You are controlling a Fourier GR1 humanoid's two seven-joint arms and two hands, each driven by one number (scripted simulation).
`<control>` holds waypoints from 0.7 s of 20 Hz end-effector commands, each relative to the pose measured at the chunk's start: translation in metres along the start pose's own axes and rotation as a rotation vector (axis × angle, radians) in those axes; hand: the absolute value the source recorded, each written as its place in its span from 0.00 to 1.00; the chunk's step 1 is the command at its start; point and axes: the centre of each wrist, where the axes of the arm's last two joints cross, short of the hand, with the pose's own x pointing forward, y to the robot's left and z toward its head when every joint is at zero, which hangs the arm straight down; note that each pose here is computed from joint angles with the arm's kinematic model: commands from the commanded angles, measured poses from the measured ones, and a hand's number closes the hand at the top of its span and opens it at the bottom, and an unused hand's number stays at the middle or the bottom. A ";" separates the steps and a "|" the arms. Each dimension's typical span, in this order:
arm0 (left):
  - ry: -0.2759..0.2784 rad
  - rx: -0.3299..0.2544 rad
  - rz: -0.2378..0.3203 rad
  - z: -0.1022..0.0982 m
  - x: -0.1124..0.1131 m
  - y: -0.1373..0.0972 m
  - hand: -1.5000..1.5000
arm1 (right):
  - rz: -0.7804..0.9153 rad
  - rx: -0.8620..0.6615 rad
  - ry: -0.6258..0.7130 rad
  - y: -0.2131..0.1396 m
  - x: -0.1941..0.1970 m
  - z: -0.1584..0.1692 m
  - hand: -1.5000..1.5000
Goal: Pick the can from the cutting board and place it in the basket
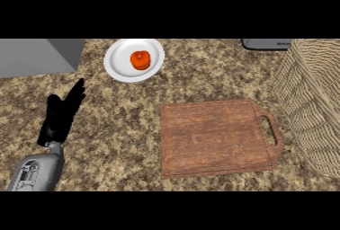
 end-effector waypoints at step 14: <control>-0.010 -0.012 0.010 -0.014 0.013 -0.019 0.50 | 0.022 0.104 -0.039 0.043 -0.110 -0.049 1.00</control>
